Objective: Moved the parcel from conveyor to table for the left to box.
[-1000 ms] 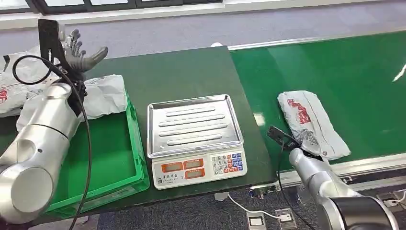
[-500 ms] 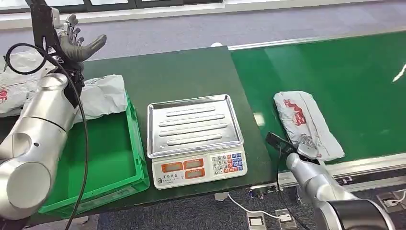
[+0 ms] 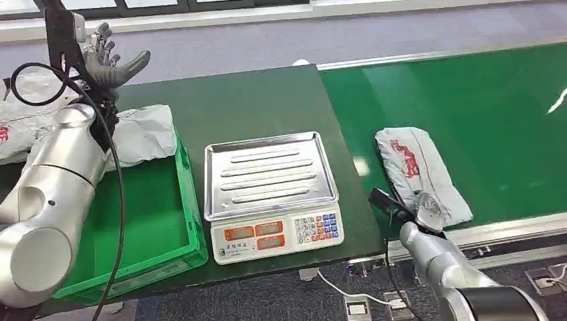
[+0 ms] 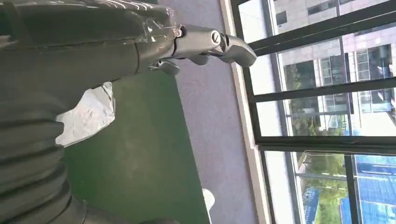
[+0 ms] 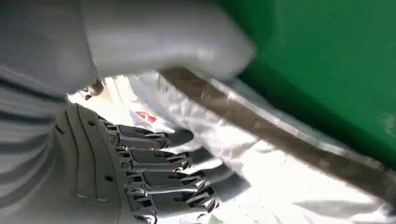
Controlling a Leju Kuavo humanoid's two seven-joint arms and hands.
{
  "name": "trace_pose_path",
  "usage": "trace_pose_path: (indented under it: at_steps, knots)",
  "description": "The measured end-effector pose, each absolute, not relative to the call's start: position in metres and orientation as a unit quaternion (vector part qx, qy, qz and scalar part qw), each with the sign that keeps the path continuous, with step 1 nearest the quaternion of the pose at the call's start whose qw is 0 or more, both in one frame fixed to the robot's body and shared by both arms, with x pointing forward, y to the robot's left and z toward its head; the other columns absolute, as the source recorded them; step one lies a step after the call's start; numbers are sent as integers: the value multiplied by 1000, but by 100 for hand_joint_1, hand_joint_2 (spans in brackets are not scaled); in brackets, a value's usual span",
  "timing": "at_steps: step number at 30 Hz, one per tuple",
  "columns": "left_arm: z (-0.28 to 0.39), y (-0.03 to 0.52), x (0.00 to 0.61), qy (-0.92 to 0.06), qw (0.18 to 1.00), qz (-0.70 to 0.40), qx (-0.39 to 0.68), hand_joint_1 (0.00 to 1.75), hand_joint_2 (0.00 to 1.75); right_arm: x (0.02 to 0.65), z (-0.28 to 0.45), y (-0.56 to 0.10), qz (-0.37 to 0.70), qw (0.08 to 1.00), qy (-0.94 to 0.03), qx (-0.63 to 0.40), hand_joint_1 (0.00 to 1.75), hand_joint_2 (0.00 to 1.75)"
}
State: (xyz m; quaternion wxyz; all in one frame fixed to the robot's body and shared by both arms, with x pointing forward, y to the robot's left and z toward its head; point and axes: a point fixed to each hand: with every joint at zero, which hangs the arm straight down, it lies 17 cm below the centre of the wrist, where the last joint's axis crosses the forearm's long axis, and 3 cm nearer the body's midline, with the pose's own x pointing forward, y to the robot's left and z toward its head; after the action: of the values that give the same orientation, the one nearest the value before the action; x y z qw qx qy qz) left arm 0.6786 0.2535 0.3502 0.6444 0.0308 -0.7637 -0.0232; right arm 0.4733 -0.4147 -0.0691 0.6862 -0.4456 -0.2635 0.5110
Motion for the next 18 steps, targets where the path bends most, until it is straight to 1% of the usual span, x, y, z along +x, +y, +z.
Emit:
trace_pose_path:
  at_steps: [6, 7, 8, 9, 10, 11, 12, 13, 14, 15, 16, 17, 18]
  knots:
    - [344, 253, 678, -761, 648, -23, 31, 0, 175, 473, -69, -415, 510, 686, -264, -446, 82, 175]
    - [344, 253, 678, -761, 648, -23, 31, 0, 175, 473, -69, -415, 510, 686, -265, -446, 73, 175]
    - [344, 253, 678, -761, 648, -23, 30, 0, 175, 474, -69, -415, 510, 686, -265, -446, 171, 175]
    - [343, 253, 678, -761, 648, -23, 30, 0, 175, 473, -69, -415, 510, 686, -265, -446, 162, 175]
    - [343, 253, 678, -760, 648, -23, 30, 0, 175, 474, -69, -415, 510, 686, -265, -446, 91, 175]
    - [343, 253, 678, -760, 648, -23, 30, 0, 175, 473, -69, -415, 511, 686, -264, -446, 89, 175]
    - [343, 254, 678, -760, 648, -23, 31, 0, 175, 473, -69, -415, 511, 685, -265, -446, 105, 175]
    - [343, 254, 678, -760, 648, -22, 31, 0, 175, 474, -69, -414, 512, 685, -266, -446, 87, 175]
    - [342, 254, 678, -760, 649, -22, 31, 0, 175, 474, -69, -413, 512, 684, -267, -445, 63, 175]
    - [342, 255, 678, -760, 649, -22, 31, 0, 175, 474, -68, -413, 512, 683, -269, -445, 175, 175]
    - [341, 255, 678, -760, 649, -22, 31, 0, 175, 475, -68, -412, 512, 682, -273, -445, 175, 175]
    - [340, 255, 678, -759, 650, -22, 31, 0, 175, 476, -67, -412, 513, 680, -275, -446, 133, 175]
    - [340, 255, 677, -759, 650, -22, 31, 0, 175, 476, -67, -412, 512, 680, -276, -447, 40, 175]
